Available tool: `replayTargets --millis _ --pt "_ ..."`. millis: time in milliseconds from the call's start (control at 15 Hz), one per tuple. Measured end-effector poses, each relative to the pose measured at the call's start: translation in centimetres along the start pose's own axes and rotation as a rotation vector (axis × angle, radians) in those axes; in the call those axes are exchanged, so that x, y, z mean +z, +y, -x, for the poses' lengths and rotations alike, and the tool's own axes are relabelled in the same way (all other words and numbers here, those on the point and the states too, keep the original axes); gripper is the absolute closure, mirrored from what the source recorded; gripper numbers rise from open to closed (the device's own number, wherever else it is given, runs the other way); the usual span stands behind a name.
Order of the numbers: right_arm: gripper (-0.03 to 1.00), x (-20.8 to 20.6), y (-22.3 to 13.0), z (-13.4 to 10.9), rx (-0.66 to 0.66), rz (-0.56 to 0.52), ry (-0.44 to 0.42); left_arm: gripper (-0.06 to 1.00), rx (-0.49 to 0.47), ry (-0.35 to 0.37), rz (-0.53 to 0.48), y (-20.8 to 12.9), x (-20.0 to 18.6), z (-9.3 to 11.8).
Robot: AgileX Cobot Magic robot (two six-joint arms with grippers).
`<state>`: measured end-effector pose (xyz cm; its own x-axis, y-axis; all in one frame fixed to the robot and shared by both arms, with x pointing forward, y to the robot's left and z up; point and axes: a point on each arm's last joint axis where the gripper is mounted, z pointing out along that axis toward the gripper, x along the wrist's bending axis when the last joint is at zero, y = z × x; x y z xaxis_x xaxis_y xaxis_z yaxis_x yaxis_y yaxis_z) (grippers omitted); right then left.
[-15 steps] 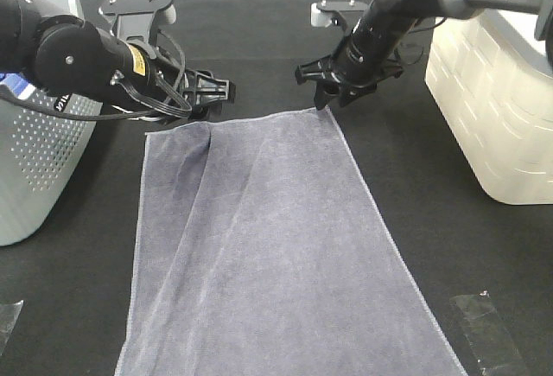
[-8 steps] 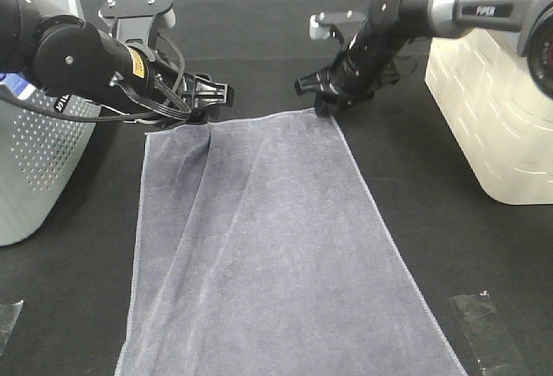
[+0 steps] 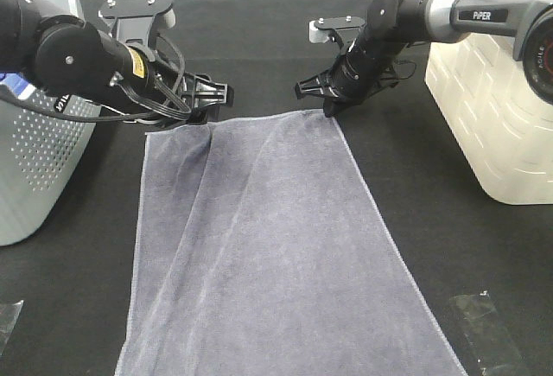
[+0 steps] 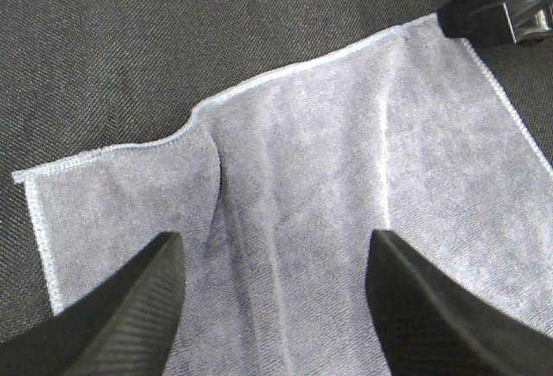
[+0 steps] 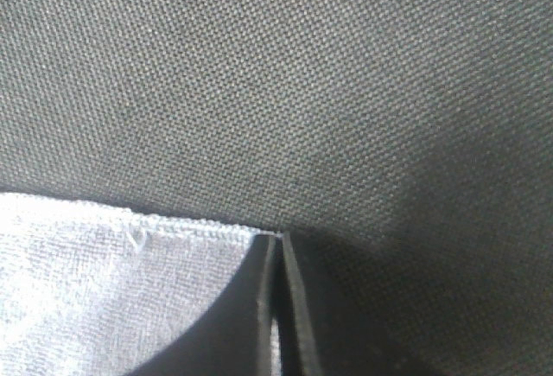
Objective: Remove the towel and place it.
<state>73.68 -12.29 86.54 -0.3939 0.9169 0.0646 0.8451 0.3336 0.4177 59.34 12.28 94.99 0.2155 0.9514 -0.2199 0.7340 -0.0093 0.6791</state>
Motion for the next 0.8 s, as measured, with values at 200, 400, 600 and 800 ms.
replayTargets --millis 200,400,600,800 --pt "0.97 -0.9 0.0 0.0 -0.008 -0.035 -0.002 0.35 -0.006 0.002 0.005 0.1 0.0 -0.2" --pt "0.97 -4.2 0.6 0.6 -0.031 -0.064 -0.106 0.35 -0.147 0.026 0.051 0.7 1.2 -3.0" --pt "0.97 -5.4 0.7 1.5 -0.041 -0.084 -0.212 0.35 -0.187 0.067 0.011 0.9 3.9 -4.2" --pt "0.97 -5.6 0.5 2.1 -0.04 -0.109 -0.277 0.35 -0.192 0.115 -0.055 1.8 6.3 -4.3"
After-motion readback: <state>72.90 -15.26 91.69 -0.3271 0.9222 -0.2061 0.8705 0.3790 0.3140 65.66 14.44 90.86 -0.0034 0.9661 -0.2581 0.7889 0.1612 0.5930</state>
